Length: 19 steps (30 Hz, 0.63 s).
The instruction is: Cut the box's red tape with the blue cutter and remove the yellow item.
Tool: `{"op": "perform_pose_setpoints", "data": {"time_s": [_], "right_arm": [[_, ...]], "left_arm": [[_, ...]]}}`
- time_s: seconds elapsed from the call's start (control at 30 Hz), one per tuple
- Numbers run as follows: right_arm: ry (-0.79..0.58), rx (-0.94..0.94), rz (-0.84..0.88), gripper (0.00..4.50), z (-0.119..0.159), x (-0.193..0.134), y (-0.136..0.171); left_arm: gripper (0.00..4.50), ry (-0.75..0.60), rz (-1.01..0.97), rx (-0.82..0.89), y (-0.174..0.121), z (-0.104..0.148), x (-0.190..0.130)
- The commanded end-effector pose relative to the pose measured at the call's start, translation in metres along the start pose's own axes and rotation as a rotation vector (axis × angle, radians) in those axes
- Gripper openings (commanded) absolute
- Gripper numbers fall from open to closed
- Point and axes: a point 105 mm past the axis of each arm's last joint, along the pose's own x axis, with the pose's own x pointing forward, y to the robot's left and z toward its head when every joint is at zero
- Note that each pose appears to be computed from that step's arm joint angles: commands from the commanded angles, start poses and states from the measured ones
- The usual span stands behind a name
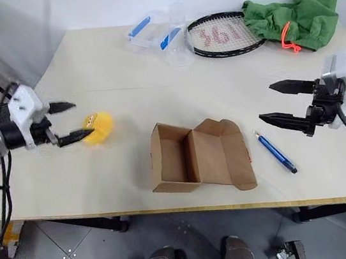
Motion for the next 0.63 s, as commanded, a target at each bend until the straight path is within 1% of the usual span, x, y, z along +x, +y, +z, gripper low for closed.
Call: {"op": "perform_pose_setpoints", "data": {"time_s": [0.03,0.1,0.13,0.2,0.27,0.33,0.5,0.63], "right_arm": [[-0.008,0.0,0.046,4.5,-0.016,-0.013,0.001],[0.031,0.029,0.059,4.5,-0.036,-0.021,0.002],[0.033,0.022,0.066,4.5,-0.044,-0.025,0.003],[0.123,0.039,0.116,4.5,-0.067,-0.035,0.011],[0.14,0.081,0.127,4.5,-0.077,-0.042,0.014],[0.124,0.089,0.11,4.5,-0.078,-0.043,0.013],[0.13,0.091,0.099,4.5,-0.083,-0.04,0.018],[0.159,0.106,0.101,4.5,-0.091,-0.041,0.028]], "left_arm": [[4.47,-0.241,-0.031,-0.067,-0.019,0.016,-0.018],[4.47,-0.256,-0.084,-0.148,-0.038,0.004,-0.025],[4.47,-0.236,-0.087,-0.177,-0.046,-0.004,-0.029],[4.47,-0.189,-0.081,-0.177,-0.059,-0.021,-0.035],[4.47,-0.15,-0.104,-0.213,-0.072,-0.04,-0.043],[4.47,-0.127,-0.106,-0.243,-0.077,-0.051,-0.05],[4.47,-0.146,-0.088,-0.245,-0.082,-0.048,-0.052],[4.47,-0.171,-0.117,-0.247,-0.09,-0.045,-0.047]]}}
